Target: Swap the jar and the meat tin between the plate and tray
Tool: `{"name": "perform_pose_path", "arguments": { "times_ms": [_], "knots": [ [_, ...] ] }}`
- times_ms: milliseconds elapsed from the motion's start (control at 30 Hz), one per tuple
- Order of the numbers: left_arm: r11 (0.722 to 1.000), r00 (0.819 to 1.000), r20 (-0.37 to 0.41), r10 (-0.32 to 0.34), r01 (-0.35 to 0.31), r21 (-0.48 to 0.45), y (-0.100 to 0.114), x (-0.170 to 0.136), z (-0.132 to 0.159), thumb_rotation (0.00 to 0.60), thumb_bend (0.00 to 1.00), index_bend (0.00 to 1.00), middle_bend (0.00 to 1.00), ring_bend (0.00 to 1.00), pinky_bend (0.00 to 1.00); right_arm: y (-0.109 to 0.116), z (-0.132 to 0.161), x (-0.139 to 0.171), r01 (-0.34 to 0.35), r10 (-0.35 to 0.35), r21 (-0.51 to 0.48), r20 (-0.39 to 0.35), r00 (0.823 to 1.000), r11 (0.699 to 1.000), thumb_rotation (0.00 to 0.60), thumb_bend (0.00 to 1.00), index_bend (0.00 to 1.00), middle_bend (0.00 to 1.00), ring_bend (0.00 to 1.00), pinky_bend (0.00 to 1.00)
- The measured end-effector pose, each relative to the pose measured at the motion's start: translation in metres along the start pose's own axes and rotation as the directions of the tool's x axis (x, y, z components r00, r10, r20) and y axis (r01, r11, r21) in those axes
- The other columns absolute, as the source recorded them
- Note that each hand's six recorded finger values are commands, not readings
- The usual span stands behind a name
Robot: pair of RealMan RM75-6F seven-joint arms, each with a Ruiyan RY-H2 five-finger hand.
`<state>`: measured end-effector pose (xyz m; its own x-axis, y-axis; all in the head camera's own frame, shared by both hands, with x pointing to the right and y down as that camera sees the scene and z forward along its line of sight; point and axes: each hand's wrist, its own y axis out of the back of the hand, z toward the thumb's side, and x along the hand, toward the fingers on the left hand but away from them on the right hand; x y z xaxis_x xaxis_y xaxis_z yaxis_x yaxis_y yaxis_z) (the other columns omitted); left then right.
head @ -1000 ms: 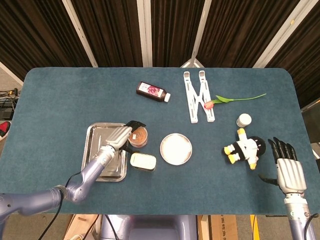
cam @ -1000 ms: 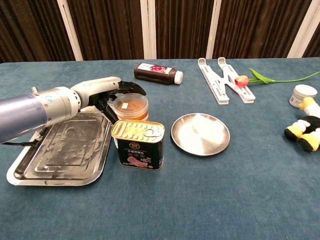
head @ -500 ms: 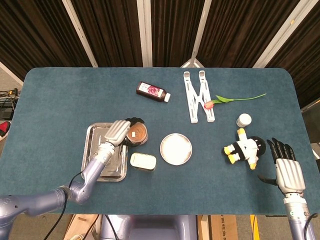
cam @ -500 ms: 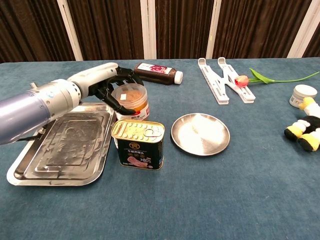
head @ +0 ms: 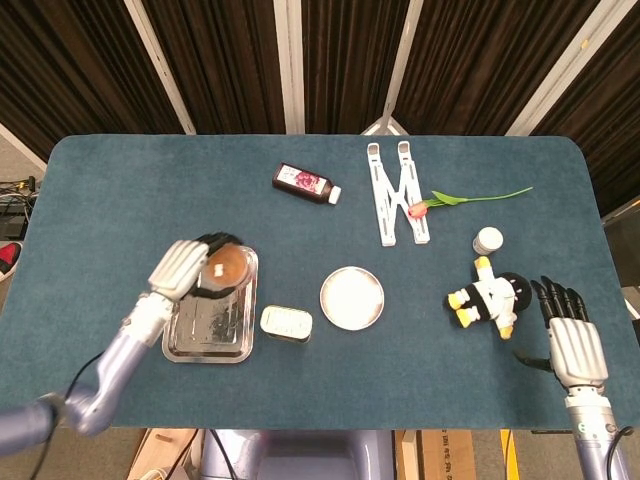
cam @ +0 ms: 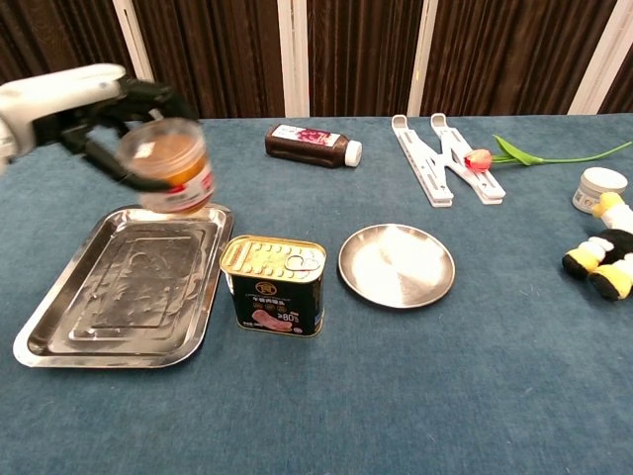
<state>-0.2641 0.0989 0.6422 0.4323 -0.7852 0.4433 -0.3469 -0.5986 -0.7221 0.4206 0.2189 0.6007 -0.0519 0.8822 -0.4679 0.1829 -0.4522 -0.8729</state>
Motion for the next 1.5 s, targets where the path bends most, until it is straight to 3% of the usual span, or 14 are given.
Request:
{"name": "perform_pose_path", "arguments": {
  "times_ms": [300, 500, 600, 833, 1067, 1267, 1400, 1500],
  "knots": [
    [0.994, 0.993, -0.036, -0.109, 0.109, -0.005, -0.023, -0.024, -0.031, 0.6, 0.42, 0.35, 0.38, 0.33, 0.42, -0.002, 0.0, -0.001, -0.004, 0.004, 0.007, 0.008, 1.0, 1.0, 0.6, 0.0, 0.0, 0.0, 0.0, 0.0],
    [0.989, 0.987, -0.069, -0.145, 0.146, 0.0, -0.034, -0.027, -0.047, 0.6, 0.41, 0.35, 0.37, 0.32, 0.42, -0.003, -0.002, -0.002, -0.009, 0.009, 0.004, 0.011, 1.0, 1.0, 0.6, 0.0, 0.0, 0.0, 0.0, 0.0],
    [0.988, 0.985, -0.078, -0.154, 0.154, 0.001, -0.037, -0.029, -0.051, 0.6, 0.34, 0.33, 0.32, 0.28, 0.39, -0.003, -0.001, -0.002, -0.01, 0.01, 0.002, 0.009, 1.0, 1.0, 0.6, 0.0, 0.0, 0.0, 0.0, 0.0],
    [0.982, 0.976, -0.112, -0.185, 0.188, 0.02, -0.04, -0.034, -0.062, 0.6, 0.02, 0.18, 0.03, 0.01, 0.16, -0.003, -0.002, -0.001, -0.008, 0.009, -0.004, 0.018, 1.0, 1.0, 0.6, 0.0, 0.0, 0.0, 0.0, 0.0],
    [0.974, 0.969, -0.109, -0.22, 0.225, 0.034, -0.041, -0.036, -0.056, 0.6, 0.01, 0.16, 0.0, 0.0, 0.12, -0.002, -0.003, -0.001, -0.014, 0.014, 0.0, 0.025, 1.0, 1.0, 0.6, 0.0, 0.0, 0.0, 0.0, 0.0],
    [0.987, 0.985, -0.083, -0.152, 0.155, 0.033, -0.019, -0.045, -0.046, 0.6, 0.01, 0.16, 0.0, 0.0, 0.12, -0.003, -0.001, -0.001, -0.026, 0.026, 0.005, 0.003, 1.0, 1.0, 0.6, 0.0, 0.0, 0.0, 0.0, 0.0],
    [0.998, 0.998, -0.065, -0.01, 0.014, 0.066, 0.014, -0.066, -0.044, 0.6, 0.03, 0.18, 0.01, 0.0, 0.12, -0.008, 0.007, 0.0, -0.061, 0.06, -0.009, -0.044, 0.997, 0.998, 0.6, 0.0, 0.0, 0.0, 0.0, 0.0],
    [0.985, 0.989, -0.073, 0.126, -0.116, 0.13, 0.04, -0.094, -0.049, 0.6, 0.03, 0.18, 0.01, 0.0, 0.11, -0.016, 0.021, 0.001, -0.118, 0.113, -0.044, -0.107, 0.988, 0.992, 0.6, 0.0, 0.03, 0.0, 0.03, 0.0]
  ]
}}
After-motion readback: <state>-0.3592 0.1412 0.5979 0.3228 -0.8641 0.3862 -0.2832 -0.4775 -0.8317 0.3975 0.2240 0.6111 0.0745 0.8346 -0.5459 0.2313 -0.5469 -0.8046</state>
